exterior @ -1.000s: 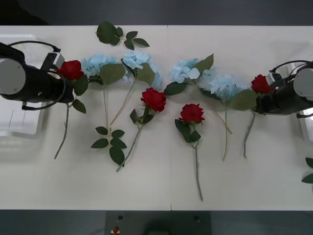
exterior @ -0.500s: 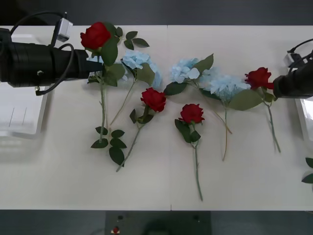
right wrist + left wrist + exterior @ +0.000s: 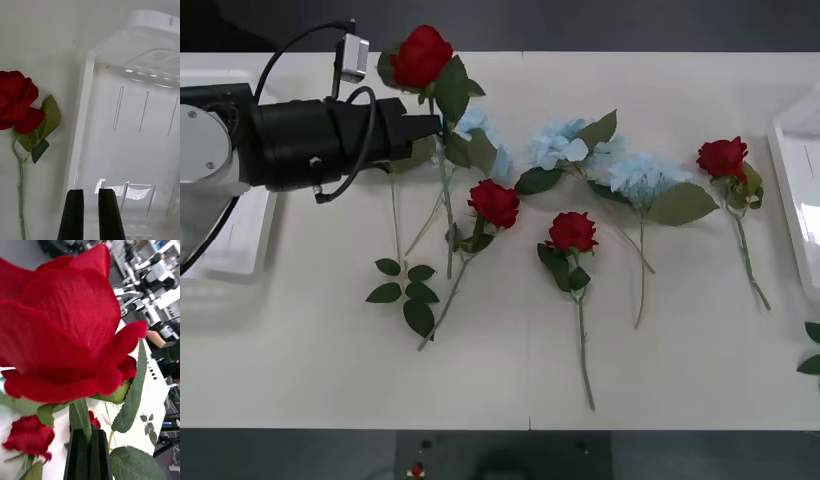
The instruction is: Put the red flowers into the right box and the blue flowers into the left box
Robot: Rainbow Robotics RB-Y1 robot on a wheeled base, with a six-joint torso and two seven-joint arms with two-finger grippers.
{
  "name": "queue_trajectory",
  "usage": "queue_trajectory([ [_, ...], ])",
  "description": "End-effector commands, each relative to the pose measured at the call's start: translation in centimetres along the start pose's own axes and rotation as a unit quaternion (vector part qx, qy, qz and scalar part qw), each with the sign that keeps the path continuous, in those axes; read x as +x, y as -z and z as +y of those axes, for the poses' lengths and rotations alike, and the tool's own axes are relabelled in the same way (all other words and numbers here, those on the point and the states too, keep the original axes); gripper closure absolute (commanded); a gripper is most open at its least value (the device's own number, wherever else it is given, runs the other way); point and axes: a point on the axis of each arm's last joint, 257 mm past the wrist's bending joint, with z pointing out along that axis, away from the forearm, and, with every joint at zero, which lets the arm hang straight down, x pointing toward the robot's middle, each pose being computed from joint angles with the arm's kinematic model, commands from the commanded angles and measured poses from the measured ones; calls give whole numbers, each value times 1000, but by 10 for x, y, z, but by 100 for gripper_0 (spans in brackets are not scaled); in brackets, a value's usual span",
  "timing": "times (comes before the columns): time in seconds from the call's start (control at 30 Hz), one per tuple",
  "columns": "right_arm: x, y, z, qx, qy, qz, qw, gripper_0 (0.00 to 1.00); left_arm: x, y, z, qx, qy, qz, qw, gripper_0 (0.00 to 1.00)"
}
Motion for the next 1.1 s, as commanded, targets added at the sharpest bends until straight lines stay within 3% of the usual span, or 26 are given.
queue_trajectory([
  [0.03,-2,-1,4,1,63,0,998,0,1,-11,-30,46,1,-25,999,100],
  [0.23,-5,6,25,-32,110,-4,993,0,5,-34,-61,92,24,-59,994,100],
  [0.6,-11,51,124,-221,124,-70,965,0,2,-67,-113,151,68,-96,982,100],
  [0.67,-3,66,159,-295,123,-95,943,0,2,-72,-121,158,68,-99,980,100],
  [1.1,33,118,240,-480,53,-204,852,0,-4,-97,-148,185,94,-117,971,100],
])
